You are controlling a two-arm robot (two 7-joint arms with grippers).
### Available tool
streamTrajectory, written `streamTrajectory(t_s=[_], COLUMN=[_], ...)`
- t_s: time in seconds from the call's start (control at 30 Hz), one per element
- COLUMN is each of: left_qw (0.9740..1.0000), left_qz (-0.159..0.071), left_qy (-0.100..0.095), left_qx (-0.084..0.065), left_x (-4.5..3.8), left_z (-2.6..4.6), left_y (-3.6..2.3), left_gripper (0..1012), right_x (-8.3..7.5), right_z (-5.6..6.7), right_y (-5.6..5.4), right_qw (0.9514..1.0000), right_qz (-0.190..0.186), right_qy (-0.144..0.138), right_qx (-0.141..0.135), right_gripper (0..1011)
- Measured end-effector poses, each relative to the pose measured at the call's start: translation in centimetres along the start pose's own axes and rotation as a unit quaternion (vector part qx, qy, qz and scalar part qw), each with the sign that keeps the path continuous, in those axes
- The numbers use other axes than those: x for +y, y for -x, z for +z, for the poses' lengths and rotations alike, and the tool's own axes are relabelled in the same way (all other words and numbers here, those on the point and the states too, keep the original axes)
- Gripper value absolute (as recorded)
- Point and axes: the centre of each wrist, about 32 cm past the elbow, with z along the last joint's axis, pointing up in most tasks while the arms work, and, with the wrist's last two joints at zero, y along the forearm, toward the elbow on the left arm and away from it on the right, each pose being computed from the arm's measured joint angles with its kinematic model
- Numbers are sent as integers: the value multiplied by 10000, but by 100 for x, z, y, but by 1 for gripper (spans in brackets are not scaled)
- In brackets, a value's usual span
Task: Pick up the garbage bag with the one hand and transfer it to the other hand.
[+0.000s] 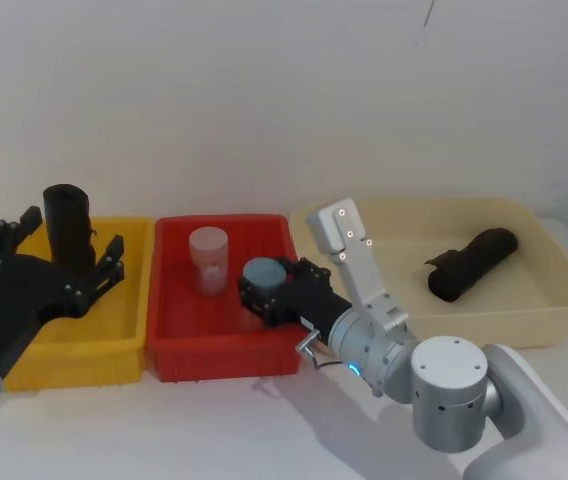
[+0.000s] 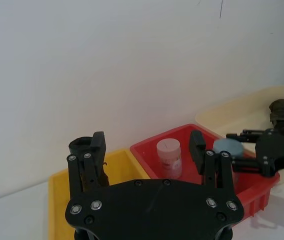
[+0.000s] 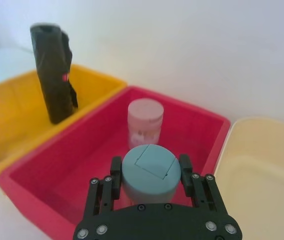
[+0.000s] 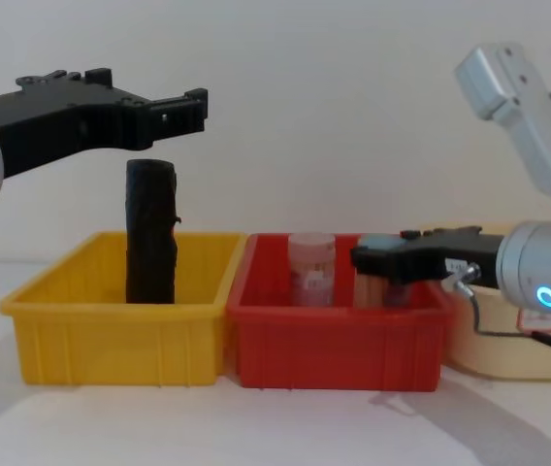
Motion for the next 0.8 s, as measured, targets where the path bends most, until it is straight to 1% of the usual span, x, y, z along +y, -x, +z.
streamTrajectory(t_s=[0.1, 0.17, 0.2, 0.3, 0.33, 0.4, 0.43, 0.5, 0.53, 0.6, 0.63, 0.67, 0.73, 0.77, 0.8], left_qw=[10000, 10000, 10000, 10000, 10000, 10000, 10000, 10000, 10000, 10000, 10000, 10000, 10000, 10000, 10000], left_qz=[0, 0, 0, 0, 0, 0, 0, 0, 0, 0, 0, 0, 0, 0, 0], left_qy=[0, 0, 0, 0, 0, 0, 0, 0, 0, 0, 0, 0, 0, 0, 0], left_qx=[0, 0, 0, 0, 0, 0, 0, 0, 0, 0, 0, 0, 0, 0, 0], left_x=[0, 0, 0, 0, 0, 0, 0, 0, 0, 0, 0, 0, 0, 0, 0], left_z=[0, 0, 0, 0, 0, 0, 0, 0, 0, 0, 0, 0, 0, 0, 0], left_y=[0, 0, 0, 0, 0, 0, 0, 0, 0, 0, 0, 0, 0, 0, 0], left_gripper=[1001, 1001, 1001, 1001, 1001, 1001, 1001, 1001, 1001, 1001, 1001, 1001, 1001, 1001, 1001], right_x=[-23, -34, -46, -67, -81, -95, -114, -129, -144, -159, -176, -176, -204, -204, -223], right_z=[50, 72, 95, 138, 168, 199, 231, 260, 294, 325, 354, 354, 397, 397, 418], right_y=[-16, -24, -38, -65, -84, -105, -138, -170, -207, -247, -295, -295, -384, -384, -450], right_qw=[9997, 9994, 9989, 9978, 9969, 9958, 9944, 9928, 9910, 9892, 9872, 9872, 9838, 9838, 9815], right_qz=[-33, -39, -50, -62, -64, -77, -106, -131, -173, -222, -288, -288, -436, -436, -562], right_qy=[-223, -320, -422, -599, -727, -846, -970, -1103, -1227, -1345, -1462, -1462, -1632, -1632, -1725], right_qx=[100, 140, 184, 259, 309, 352, 403, 459, 496, 530, 564, 564, 598, 598, 606], right_gripper=[675, 675, 675, 675, 675, 675, 676, 675, 675, 675, 675, 675, 676, 675, 675])
